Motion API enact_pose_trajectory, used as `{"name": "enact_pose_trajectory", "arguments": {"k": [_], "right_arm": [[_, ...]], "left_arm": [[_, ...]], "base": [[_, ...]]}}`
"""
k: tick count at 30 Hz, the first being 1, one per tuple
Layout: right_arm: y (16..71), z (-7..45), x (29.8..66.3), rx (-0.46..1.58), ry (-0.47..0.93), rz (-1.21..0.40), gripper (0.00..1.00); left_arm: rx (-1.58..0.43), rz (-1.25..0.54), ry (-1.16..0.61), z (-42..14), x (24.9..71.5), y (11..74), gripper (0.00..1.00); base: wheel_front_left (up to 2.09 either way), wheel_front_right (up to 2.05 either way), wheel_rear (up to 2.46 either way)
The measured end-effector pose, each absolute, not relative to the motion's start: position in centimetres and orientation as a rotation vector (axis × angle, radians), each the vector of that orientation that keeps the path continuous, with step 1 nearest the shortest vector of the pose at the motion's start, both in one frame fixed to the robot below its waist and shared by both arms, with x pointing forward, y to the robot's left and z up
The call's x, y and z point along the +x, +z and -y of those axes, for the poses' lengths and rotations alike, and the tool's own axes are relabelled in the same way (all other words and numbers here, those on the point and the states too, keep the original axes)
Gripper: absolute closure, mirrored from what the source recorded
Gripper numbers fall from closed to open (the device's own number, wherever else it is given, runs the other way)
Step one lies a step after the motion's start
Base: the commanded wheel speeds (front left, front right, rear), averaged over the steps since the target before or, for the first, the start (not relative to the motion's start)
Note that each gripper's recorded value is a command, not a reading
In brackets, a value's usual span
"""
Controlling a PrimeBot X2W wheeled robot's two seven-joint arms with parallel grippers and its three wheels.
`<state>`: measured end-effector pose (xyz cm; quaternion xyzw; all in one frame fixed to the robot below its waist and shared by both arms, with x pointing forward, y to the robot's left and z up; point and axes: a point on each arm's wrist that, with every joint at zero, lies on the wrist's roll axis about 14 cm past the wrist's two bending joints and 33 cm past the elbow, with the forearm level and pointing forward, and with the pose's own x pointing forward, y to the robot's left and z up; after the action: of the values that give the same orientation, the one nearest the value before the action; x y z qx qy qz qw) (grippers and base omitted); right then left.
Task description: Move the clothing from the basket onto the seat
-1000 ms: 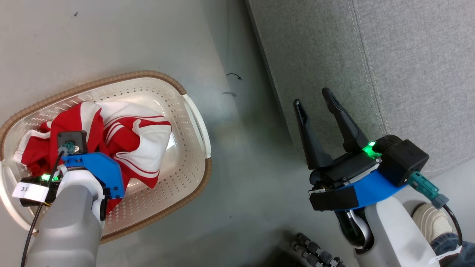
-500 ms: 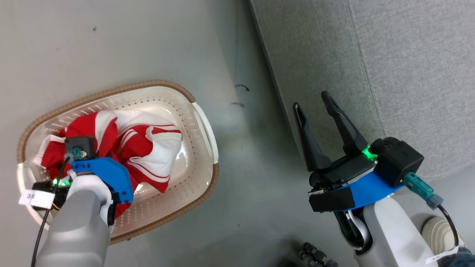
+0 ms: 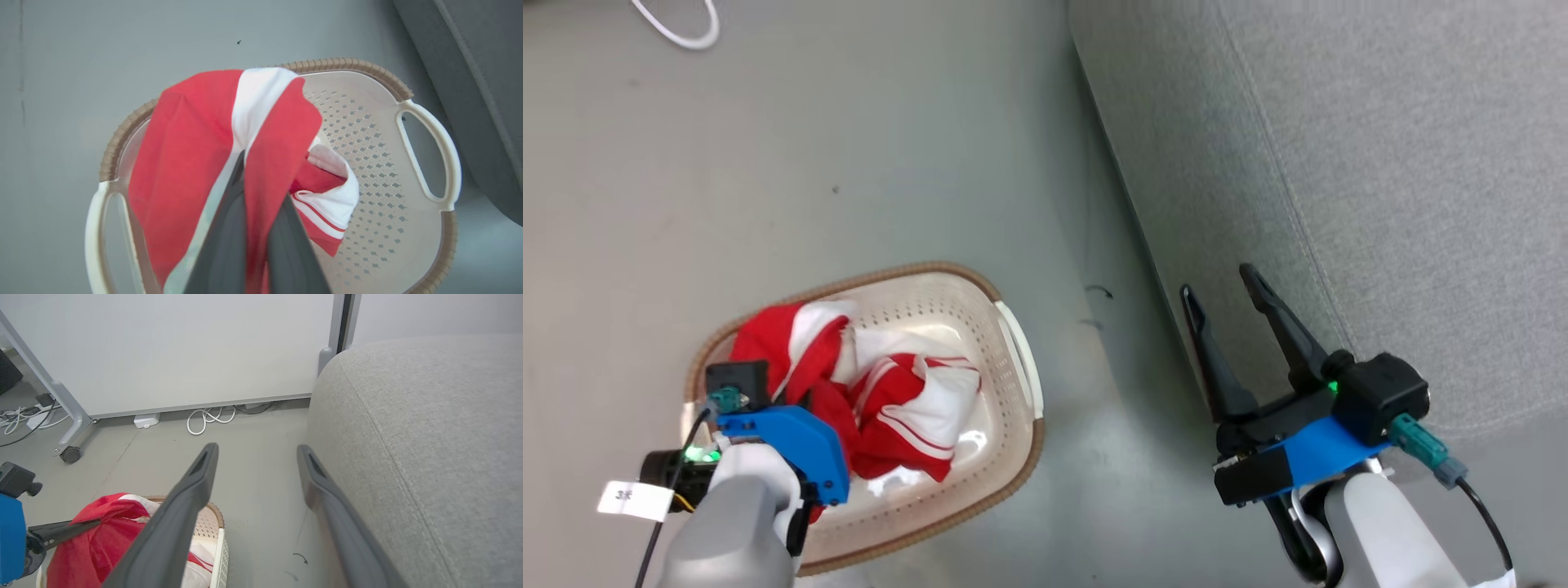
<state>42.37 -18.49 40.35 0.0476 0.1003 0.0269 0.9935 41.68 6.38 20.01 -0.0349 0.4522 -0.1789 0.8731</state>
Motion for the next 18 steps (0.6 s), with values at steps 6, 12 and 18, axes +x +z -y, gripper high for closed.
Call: {"name": "enact_pose_trajectory", "arguments": {"k": [6, 12, 18], "right_arm": [[42.8, 17.6, 41.5, 0.086, 0.08, -0.144, 0.0], [44.6, 16.7, 40.6, 0.084, 0.104, -0.101, 0.0], [45.6, 15.6, 39.5, 0.09, 0.134, -0.081, 0.0]], "left_arm": [[-0.07, -0.852, -0.372, -6.5, 41.8, 24.2, 1.0], [-0.048, -0.753, -0.416, -5.4, 41.8, 28.3, 1.0], [-0.068, -0.586, -0.452, -3.8, 43.9, 34.2, 1.0]], "base": [[0.0, 0.0, 0.0], [0.0, 0.0, 0.0], [0.0, 0.0, 0.0]]}}
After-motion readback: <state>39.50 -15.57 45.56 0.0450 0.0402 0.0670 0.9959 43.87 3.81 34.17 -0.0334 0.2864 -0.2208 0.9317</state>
